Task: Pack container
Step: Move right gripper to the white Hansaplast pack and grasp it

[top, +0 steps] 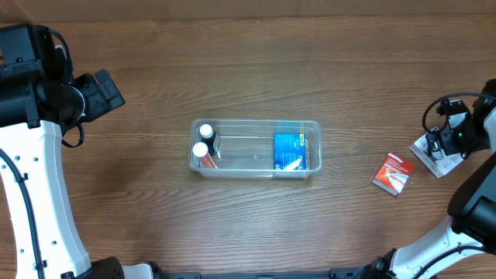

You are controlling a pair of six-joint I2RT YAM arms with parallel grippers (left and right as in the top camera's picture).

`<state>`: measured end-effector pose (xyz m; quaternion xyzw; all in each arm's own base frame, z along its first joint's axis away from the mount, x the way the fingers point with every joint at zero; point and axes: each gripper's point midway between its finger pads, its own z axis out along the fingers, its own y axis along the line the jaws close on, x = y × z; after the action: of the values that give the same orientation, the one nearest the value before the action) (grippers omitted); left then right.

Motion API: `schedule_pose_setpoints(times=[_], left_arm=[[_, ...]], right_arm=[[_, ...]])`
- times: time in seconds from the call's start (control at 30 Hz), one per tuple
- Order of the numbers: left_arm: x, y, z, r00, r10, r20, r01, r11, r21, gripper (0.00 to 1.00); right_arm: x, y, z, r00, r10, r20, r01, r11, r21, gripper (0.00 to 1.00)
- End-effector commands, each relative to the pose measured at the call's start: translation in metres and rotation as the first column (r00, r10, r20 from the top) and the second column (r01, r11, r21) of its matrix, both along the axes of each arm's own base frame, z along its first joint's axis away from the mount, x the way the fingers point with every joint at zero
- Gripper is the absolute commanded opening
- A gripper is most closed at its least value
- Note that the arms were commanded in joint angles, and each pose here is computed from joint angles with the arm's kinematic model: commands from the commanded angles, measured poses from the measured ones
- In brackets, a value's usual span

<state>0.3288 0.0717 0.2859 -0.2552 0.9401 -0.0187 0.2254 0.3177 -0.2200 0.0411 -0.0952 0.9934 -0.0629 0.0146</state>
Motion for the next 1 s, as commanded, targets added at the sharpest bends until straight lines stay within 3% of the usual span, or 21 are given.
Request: schedule_pose_setpoints(times=[0.0,0.1,0.43,0.63,0.9,0.97], left_arm=[[0.0,0.002,0.0,1.0,-0.007,0.002,0.007,1.0,0.016,1.0],[0.0,0.002,0.0,1.0,-0.007,0.002,0.007,1.0,0.016,1.0],[0.0,0.002,0.0,1.0,-0.007,0.002,0.007,1.0,0.016,1.0],[0.0,0.002,0.0,1.0,-0.007,0.003,0.007,1.0,0.017,1.0],[0.001,0.0,0.001,1.0,-0.01,0.008,0.01,1.0,0.002,1.0],[0.001,0.0,0.001,1.0,-0.01,0.008,0.01,1.0,0.002,1.0]], right_arm=[[0.001,0.014,-0.008,0.999,0.034,0.008,-0.035,0.996,0.081,1.0],[0.001,0.028,-0.008,0.999,0.038,0.022,-0.041,0.988,0.152,1.0],[-0.01,0.031,-0.009,0.997,0.069,-0.024,-0.064,0.985,0.16,1.0],[-0.029,0.043,-0.04,0.996,0.069,-0.058,-0.058,0.981,0.184,1.0],[-0.011,0.042,-0.04,0.995,-0.1,0.015,0.095,0.976,0.198,1.0],[-0.009,0.041,-0.04,0.995,-0.1,0.025,0.093,0.977,0.192,0.94]])
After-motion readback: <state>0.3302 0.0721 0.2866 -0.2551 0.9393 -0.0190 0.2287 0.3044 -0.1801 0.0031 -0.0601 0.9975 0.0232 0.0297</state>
